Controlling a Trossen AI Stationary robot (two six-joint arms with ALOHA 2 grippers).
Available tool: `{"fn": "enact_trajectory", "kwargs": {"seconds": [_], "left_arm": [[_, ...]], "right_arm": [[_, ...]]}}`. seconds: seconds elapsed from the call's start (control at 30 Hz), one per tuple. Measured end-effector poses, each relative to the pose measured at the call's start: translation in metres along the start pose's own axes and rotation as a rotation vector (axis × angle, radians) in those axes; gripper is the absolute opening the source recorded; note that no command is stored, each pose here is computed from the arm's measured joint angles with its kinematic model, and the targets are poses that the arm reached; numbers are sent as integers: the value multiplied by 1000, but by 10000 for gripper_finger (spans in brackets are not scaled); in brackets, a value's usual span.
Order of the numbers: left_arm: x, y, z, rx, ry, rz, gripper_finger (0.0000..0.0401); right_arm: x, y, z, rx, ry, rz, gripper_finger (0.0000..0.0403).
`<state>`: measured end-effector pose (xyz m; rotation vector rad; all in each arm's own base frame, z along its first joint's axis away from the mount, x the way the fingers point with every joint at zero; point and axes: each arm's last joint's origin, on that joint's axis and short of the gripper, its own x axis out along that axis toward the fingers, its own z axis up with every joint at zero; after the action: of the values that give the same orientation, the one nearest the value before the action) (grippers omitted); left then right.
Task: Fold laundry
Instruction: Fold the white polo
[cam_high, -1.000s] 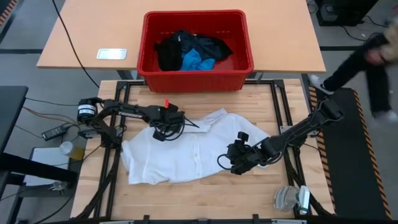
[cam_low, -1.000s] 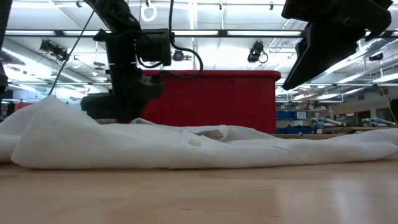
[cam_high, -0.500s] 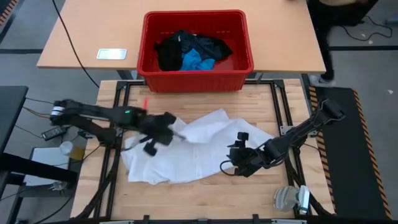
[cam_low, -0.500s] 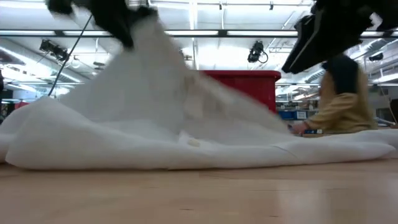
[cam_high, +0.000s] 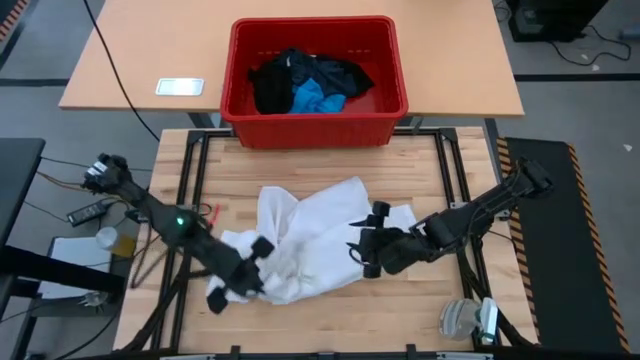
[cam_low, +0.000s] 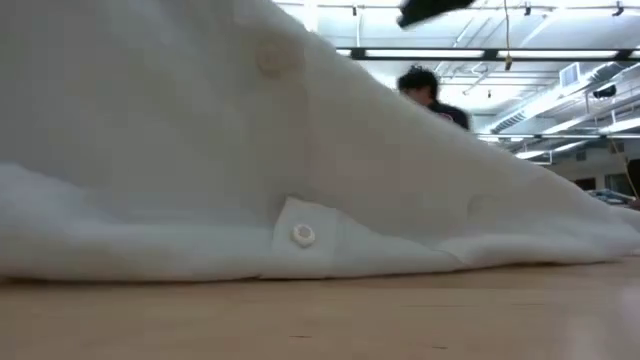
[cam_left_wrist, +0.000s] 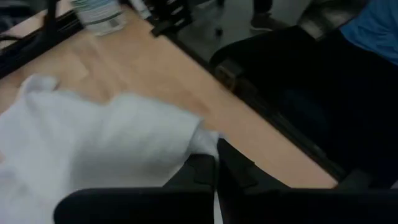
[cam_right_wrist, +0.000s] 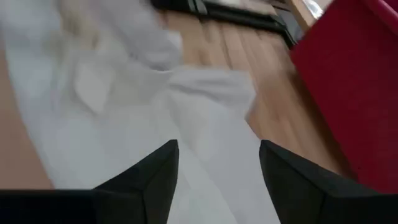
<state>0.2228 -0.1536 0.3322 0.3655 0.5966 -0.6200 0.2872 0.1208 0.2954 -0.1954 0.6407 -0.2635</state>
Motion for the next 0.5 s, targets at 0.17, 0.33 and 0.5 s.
{"fn": "enact_trajectory", "kwargs": {"seconds": [0.17, 0.33, 0.5], "left_arm": [[41, -19, 2, 38, 31, -51, 2], [70, -36, -5, 32, 89, -149, 2], [84, -47, -5, 30, 82, -209, 2]], "right_arm": [[39, 0, -4, -19, 67, 29, 217], [81, -5, -24, -39, 217, -73, 210], [126, -18, -47, -13, 351, -146, 209]]}}
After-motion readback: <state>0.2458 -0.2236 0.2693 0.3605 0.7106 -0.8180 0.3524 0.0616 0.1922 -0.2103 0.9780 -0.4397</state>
